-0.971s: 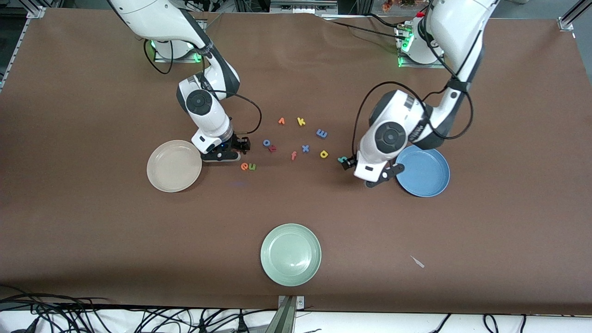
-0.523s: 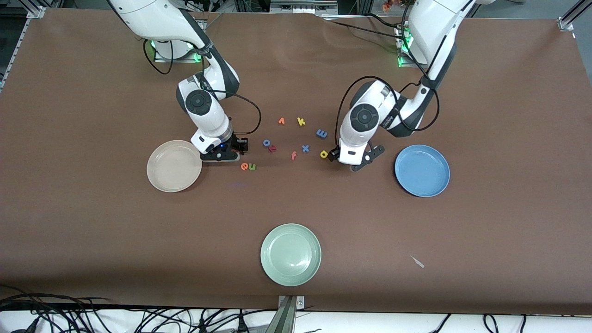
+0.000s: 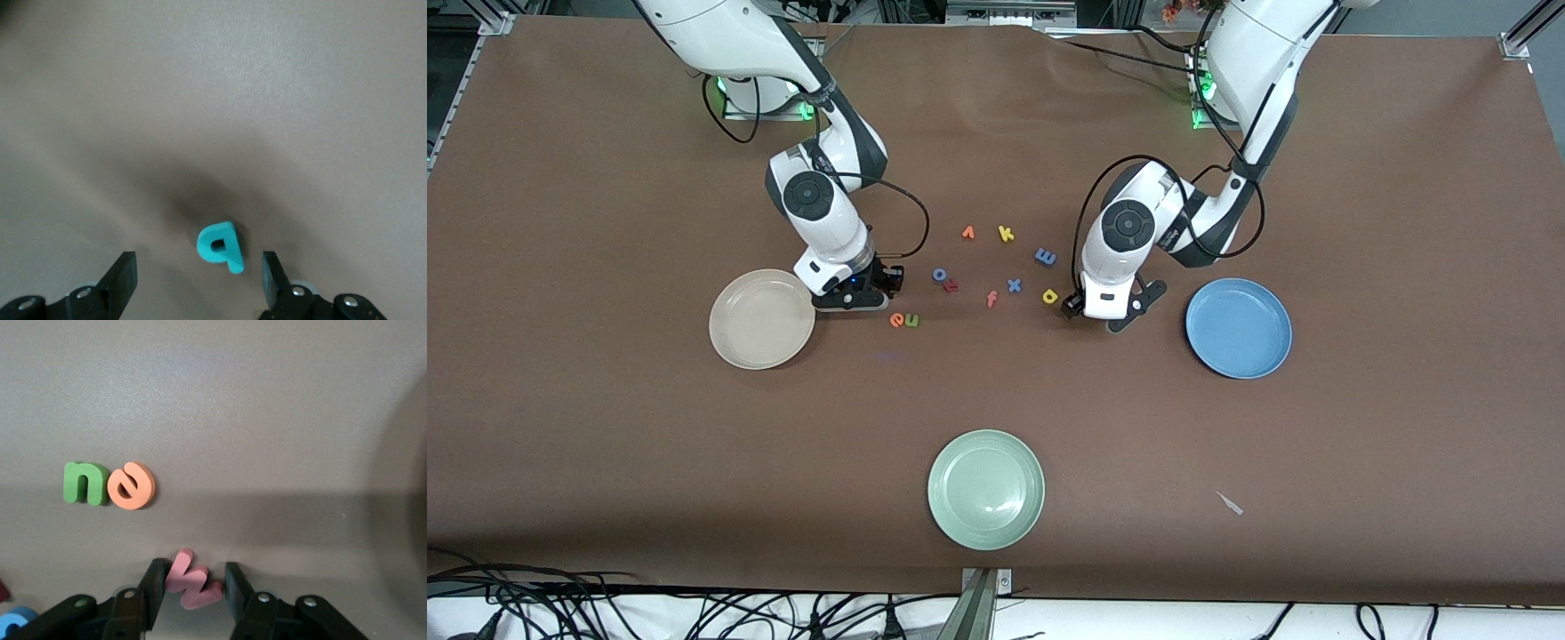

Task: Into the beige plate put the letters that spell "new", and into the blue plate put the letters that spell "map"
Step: 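Grasp the pink w with the right gripper while the left gripper grasps teal p, then drop the w on the white plate while the left gripper drops p on blue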

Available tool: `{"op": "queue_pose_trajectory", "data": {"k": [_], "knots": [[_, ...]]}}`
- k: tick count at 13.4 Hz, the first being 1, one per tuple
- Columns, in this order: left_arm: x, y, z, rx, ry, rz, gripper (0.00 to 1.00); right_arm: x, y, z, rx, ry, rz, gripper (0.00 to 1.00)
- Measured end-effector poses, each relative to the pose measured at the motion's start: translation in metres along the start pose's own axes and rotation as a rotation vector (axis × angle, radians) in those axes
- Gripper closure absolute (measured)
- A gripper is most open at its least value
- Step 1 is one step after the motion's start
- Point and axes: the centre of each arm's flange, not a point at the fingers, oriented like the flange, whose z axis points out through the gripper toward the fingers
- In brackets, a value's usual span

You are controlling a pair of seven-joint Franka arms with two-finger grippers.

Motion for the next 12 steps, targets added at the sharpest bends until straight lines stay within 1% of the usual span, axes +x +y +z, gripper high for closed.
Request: {"op": "queue_pose_trajectory", "data": {"k": [1,2,3,5,6,7,9,12], "knots": [[0.000,0.000,0.003,-0.004,0.000,-0.002,0.18,0.000,0.000,0.000,0.000,0.001,0.000,0.58],[0.000,0.000,0.004,-0.004,-0.001,-0.002,0.25,0.000,0.000,-0.001,0.001,0.002,0.000,0.59],[0.000,0.000,0.005,-0.004,-0.001,-0.003,0.36,0.000,0.000,-0.001,0.001,0.002,0.000,0.59],[0.000,0.000,0.006,-0.005,-0.001,-0.022,0.56,0.000,0.000,-0.001,0.001,0.002,0.000,0.60],[0.000,0.000,0.006,-0.006,-0.001,-0.035,0.67,0.000,0.000,-0.001,0.001,0.002,0.000,0.60],[0.000,0.001,0.006,-0.008,-0.001,-0.044,0.72,0.000,0.000,-0.002,0.001,0.002,0.000,0.60],[0.000,0.001,0.006,-0.008,-0.001,-0.049,0.72,0.001,0.000,-0.004,-0.001,0.000,0.000,0.61],[0.010,0.000,-0.004,0.017,0.003,-0.061,0.72,0.010,0.004,-0.015,-0.027,-0.031,-0.007,0.61]]}}
